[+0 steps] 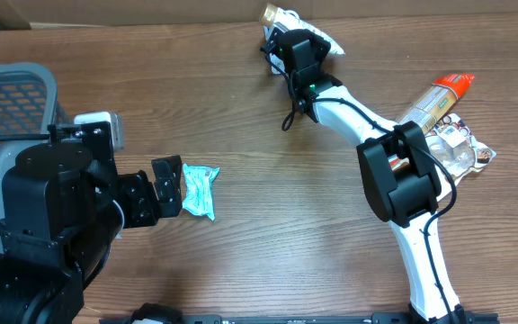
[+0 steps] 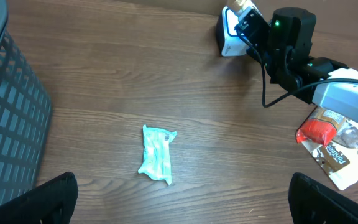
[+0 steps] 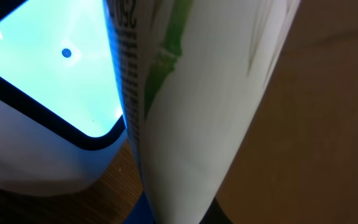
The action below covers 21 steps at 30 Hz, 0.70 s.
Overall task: Scan the item barcode
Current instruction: 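Hold the white tube against the white scanner's face, then carry the white tube right and drop it onto the brown bag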
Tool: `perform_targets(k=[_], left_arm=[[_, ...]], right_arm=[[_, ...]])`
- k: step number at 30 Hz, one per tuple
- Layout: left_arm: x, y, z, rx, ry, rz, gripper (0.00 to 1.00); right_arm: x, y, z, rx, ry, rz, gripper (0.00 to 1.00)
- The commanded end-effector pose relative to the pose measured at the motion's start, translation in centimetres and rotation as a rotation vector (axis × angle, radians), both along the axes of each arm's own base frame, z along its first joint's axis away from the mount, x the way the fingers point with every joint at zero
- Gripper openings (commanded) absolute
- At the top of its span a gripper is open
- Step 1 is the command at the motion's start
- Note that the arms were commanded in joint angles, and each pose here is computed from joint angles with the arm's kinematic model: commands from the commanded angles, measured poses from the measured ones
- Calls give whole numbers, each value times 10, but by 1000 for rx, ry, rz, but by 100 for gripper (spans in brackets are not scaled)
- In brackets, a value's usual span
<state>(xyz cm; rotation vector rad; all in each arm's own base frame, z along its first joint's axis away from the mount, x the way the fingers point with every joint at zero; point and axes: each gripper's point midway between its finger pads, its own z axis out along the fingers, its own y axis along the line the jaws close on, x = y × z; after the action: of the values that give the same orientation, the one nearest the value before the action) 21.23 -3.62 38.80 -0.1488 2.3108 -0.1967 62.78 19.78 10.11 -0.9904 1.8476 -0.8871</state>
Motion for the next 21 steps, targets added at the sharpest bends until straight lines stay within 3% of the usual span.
perform_targets(k=[1,8,17,21], left_arm=[[0,3,4,-4,-11,24,100],[0,3,4,-4,-11,23,100],[0,3,4,-5,-11,23,100],[0,3,4,-4,-11,24,100]], right_arm=[[5,-6,43,16,-88,-62,4],[-21,6,108,215,-83,-39,4],[-119,22,213,887,199,113,4],[-161,-6,229,1199,392,-11,4]])
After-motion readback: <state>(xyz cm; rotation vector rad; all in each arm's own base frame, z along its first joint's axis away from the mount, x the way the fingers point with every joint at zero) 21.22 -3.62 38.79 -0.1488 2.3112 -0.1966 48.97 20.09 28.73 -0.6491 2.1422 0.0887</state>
